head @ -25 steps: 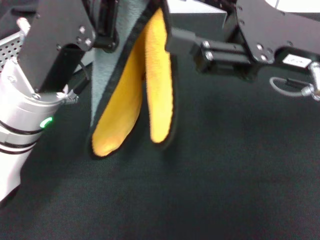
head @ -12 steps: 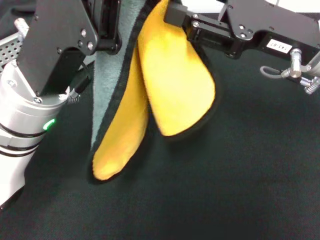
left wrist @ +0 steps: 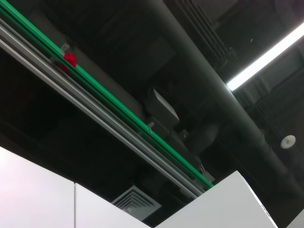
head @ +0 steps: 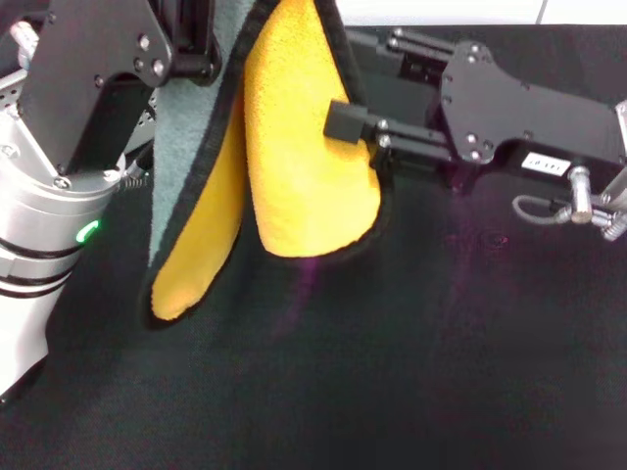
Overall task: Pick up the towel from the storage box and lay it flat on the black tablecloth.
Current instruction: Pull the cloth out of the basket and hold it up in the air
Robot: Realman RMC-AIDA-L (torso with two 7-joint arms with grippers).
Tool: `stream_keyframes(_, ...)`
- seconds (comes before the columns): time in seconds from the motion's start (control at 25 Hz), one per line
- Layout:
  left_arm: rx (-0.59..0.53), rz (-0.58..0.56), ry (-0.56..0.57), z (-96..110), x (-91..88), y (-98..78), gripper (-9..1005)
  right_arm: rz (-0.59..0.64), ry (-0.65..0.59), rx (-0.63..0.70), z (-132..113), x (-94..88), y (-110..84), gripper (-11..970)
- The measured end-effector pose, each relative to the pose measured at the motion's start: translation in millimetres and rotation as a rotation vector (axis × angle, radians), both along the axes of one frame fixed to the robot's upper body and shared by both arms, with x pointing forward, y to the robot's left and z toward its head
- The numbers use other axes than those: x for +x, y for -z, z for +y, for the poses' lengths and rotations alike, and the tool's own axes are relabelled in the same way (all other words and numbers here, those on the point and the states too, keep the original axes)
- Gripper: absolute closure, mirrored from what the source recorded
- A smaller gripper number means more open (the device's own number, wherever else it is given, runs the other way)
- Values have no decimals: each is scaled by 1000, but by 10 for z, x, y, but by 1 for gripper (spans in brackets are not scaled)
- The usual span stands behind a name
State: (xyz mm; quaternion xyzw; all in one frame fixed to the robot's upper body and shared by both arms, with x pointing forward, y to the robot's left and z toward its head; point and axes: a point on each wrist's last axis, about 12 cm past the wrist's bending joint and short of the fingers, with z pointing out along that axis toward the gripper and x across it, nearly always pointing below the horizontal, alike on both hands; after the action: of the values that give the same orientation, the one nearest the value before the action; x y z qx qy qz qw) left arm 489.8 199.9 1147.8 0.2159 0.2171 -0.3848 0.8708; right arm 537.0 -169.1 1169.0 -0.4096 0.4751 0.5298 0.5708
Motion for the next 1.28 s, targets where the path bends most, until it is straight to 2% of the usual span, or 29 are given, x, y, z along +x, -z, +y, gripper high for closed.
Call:
stream_keyframes(0.56,-7,-28,-42,31,-11,-22,979,50,-60,-25,-2,-135,158,325)
stream_keyframes(0.76,-7,-29,-52,43,-19,-15,979,76,-71,-31,-48,-174,216,485)
stream_keyframes(1.28,-32,-41,-67,72,-17,-38,978,123,-83,-60,-145,-210,296,585)
